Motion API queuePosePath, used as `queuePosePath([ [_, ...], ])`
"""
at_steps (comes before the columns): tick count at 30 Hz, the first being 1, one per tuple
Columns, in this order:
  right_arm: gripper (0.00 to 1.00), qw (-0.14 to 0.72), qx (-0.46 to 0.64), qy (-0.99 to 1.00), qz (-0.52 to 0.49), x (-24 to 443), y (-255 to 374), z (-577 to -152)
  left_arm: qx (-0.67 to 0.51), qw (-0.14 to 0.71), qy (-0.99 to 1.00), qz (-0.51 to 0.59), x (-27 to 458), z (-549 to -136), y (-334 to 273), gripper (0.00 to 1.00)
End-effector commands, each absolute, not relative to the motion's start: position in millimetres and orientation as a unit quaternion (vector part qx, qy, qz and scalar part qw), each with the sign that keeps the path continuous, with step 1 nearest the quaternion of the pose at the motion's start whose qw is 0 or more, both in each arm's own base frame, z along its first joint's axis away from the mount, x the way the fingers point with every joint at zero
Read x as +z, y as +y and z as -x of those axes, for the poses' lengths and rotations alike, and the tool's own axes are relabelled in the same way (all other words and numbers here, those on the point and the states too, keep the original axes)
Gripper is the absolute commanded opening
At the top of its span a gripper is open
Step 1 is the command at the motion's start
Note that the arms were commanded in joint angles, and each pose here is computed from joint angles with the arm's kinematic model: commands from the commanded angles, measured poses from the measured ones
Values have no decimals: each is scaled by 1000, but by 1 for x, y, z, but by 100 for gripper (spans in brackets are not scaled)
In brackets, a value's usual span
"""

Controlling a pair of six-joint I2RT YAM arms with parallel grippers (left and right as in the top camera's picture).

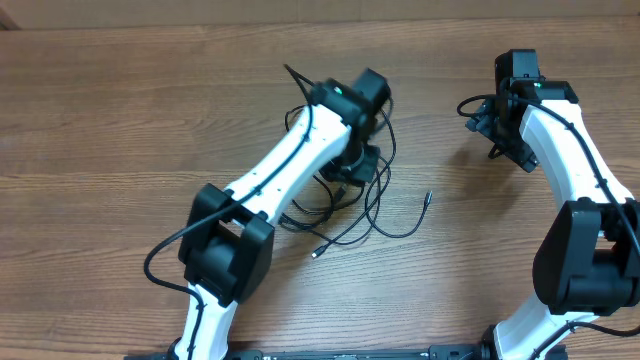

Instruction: Untangle cables

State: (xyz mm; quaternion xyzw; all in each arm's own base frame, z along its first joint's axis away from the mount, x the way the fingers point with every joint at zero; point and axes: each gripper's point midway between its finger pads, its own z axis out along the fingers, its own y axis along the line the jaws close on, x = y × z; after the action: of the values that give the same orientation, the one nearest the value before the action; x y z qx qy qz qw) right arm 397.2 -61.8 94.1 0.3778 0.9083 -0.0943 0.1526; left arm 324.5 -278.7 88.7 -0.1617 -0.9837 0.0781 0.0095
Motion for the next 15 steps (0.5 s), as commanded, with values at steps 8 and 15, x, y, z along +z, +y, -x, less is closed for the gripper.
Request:
queuePosePath([
  [8, 100, 159, -96, 905, -382, 97, -63, -398, 83, 15, -969, 234, 66, -285, -315, 52],
  [15, 100, 159, -96, 905, -382, 97, -63, -398, 72, 30, -964, 255, 37, -262, -317, 49],
])
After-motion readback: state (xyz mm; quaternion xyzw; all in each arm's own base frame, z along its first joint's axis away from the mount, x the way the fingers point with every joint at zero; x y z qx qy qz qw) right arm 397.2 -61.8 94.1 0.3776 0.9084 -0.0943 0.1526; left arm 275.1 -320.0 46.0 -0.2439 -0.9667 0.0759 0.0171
